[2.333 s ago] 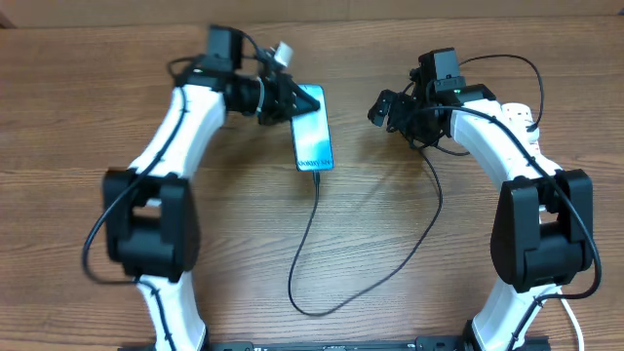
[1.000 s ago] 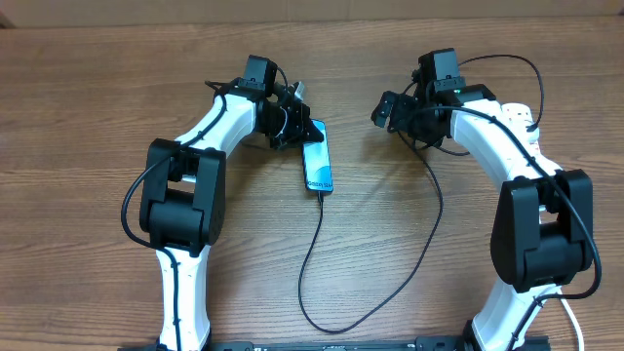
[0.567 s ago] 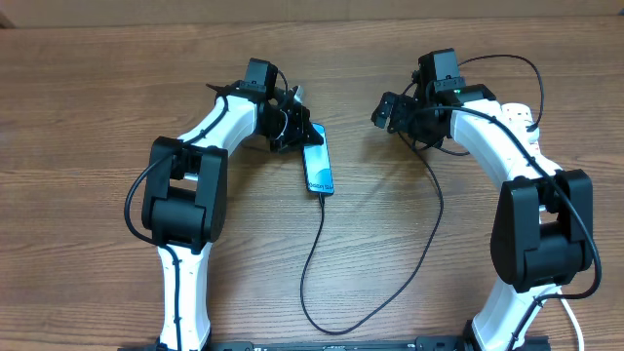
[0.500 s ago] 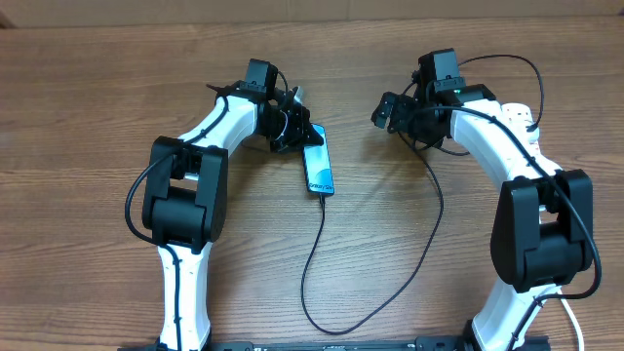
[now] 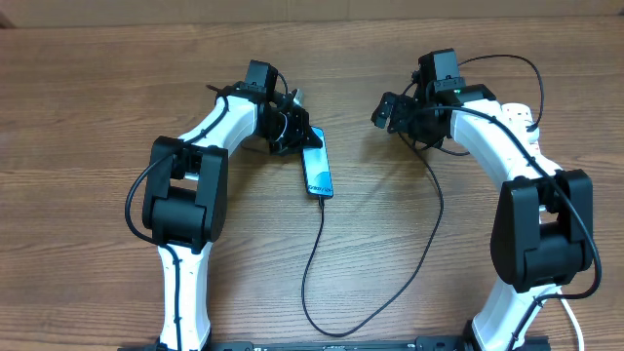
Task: Plug charger to phone and switch on socket
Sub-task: 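Set the phone flat on the table and open the left gripper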
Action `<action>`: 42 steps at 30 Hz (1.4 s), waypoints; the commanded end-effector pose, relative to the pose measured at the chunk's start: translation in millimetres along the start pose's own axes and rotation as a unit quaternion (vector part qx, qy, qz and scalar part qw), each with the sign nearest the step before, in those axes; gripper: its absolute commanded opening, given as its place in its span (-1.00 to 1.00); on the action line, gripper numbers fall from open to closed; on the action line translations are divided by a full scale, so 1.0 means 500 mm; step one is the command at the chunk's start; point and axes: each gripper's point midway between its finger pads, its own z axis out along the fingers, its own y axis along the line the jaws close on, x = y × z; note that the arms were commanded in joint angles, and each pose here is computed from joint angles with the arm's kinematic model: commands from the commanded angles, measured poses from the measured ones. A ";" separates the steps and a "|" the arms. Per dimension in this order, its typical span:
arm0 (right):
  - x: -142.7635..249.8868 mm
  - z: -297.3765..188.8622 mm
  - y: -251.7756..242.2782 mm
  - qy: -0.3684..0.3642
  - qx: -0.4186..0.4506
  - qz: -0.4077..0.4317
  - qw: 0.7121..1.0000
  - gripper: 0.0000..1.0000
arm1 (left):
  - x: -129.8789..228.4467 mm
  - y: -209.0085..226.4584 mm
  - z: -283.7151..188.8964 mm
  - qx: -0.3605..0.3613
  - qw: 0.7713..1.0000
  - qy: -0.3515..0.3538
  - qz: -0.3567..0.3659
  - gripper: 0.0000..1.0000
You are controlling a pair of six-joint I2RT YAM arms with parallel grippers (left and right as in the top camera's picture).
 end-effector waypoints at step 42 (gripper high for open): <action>-0.030 -0.033 0.012 -0.027 -0.005 -0.005 1.000 1.00 | 0.023 0.048 0.007 -0.069 0.997 0.013 -0.032 -0.30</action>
